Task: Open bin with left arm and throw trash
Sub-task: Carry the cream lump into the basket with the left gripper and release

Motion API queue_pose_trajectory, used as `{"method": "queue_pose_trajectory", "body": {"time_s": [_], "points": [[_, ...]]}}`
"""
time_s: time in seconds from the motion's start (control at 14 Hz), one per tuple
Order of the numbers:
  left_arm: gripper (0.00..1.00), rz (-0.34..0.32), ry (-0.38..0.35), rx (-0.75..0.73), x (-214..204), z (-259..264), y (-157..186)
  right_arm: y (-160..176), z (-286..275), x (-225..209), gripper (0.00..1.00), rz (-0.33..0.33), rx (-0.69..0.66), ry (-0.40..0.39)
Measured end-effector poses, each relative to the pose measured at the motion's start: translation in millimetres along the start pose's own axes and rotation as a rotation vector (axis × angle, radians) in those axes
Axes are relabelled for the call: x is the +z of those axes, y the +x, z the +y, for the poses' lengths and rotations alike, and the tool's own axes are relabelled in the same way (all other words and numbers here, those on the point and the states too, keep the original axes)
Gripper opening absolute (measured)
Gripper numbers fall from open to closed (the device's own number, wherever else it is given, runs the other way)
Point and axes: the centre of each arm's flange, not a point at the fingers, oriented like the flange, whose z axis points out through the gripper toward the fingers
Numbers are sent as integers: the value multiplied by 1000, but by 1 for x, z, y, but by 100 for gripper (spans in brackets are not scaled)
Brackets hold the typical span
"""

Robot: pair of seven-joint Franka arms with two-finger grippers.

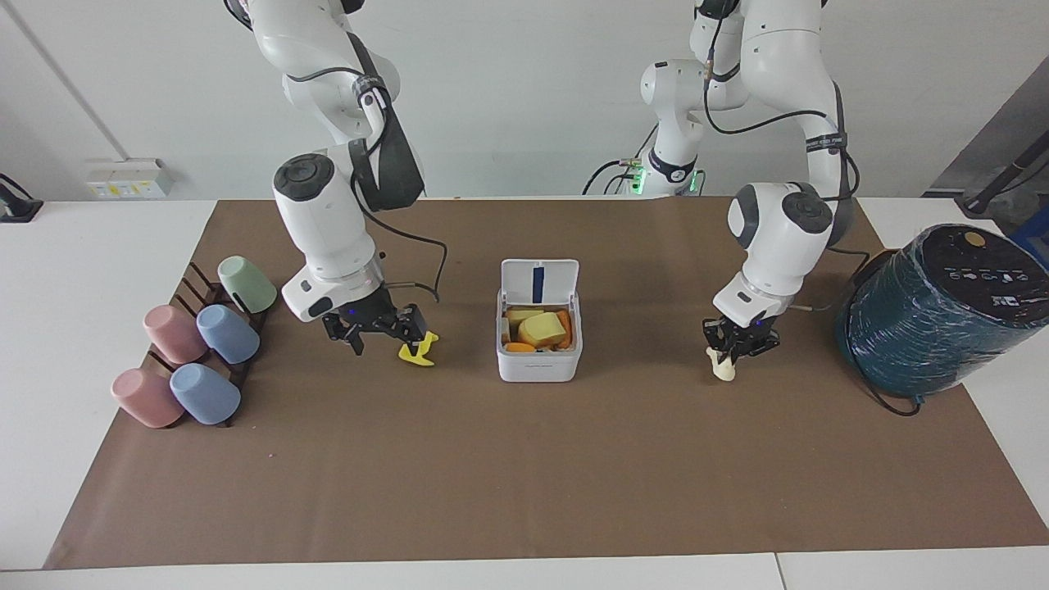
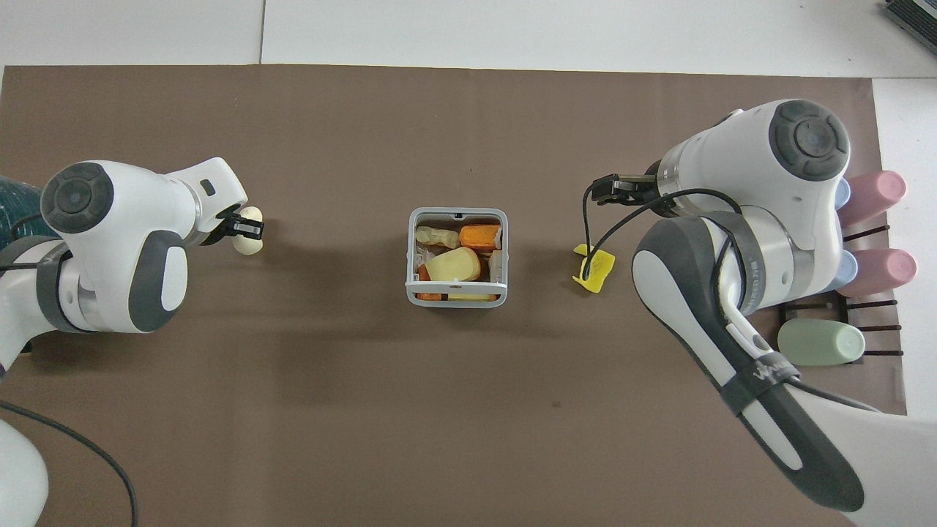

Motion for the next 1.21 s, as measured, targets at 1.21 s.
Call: {"method": "queue_pose_trajectory", "body": {"time_s": [1.21], "points": [[12,74,-360,117,-84,271,30,-69,-14,118,72,-50,-19,-6]]}}
